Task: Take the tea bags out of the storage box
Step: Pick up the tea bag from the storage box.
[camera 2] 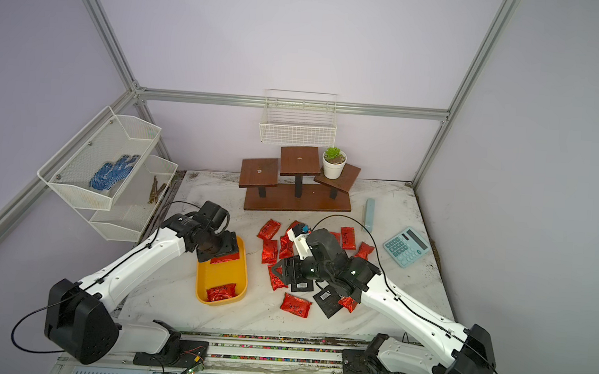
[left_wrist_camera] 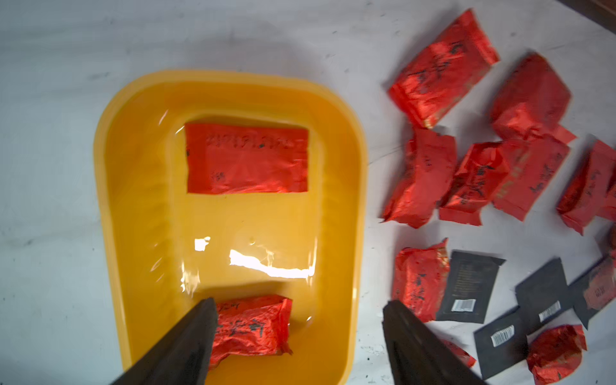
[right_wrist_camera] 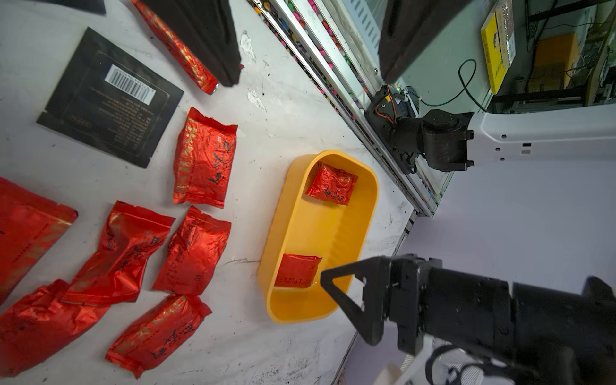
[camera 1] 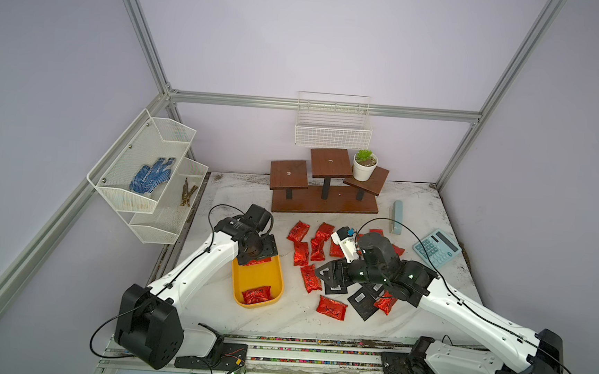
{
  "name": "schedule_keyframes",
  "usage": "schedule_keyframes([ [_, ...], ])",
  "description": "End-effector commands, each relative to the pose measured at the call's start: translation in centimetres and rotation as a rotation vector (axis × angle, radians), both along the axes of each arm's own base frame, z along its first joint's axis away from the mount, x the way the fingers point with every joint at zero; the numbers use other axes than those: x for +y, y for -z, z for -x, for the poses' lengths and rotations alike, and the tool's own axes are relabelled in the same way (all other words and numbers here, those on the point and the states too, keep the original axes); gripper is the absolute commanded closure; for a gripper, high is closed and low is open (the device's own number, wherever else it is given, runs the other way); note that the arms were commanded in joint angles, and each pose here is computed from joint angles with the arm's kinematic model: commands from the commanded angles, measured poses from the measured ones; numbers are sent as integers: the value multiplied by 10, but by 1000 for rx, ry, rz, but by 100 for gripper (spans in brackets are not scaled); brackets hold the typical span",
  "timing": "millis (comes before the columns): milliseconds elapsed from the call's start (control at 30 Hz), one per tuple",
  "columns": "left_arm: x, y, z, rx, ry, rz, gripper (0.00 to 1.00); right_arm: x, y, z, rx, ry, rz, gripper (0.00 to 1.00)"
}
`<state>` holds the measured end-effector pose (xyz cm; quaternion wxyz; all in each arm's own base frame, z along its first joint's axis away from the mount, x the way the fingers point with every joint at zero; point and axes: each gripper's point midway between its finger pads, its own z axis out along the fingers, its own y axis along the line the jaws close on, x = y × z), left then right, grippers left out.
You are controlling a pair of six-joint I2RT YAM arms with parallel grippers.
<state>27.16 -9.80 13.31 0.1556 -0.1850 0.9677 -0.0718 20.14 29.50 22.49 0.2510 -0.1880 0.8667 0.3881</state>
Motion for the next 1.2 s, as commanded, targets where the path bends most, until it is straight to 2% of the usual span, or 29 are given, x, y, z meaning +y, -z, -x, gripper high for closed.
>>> schedule_keyframes([
  [0, 13, 0, -2, -74, -125, 56, 22, 9, -19, -6, -56, 3, -46, 29],
  [133, 26, 14, -6, -96, -233, 80, 24, 10, -19, -3, -58, -6, -46, 30],
  [367, 29, 40, -24, -89, -341, 71, 25, -4, -21, 4, -80, 9, -43, 29],
  [633, 34, 79, -29, 2, -366, -9, 19, -17, -17, 8, -106, 28, -23, 28],
  [900, 44, 87, -39, -28, -392, -74, 19, -15, -9, 8, -90, 25, -18, 28],
  [1167, 45, 99, -56, -15, -373, -104, 35, -15, -1, 6, -78, 28, 5, 28],
])
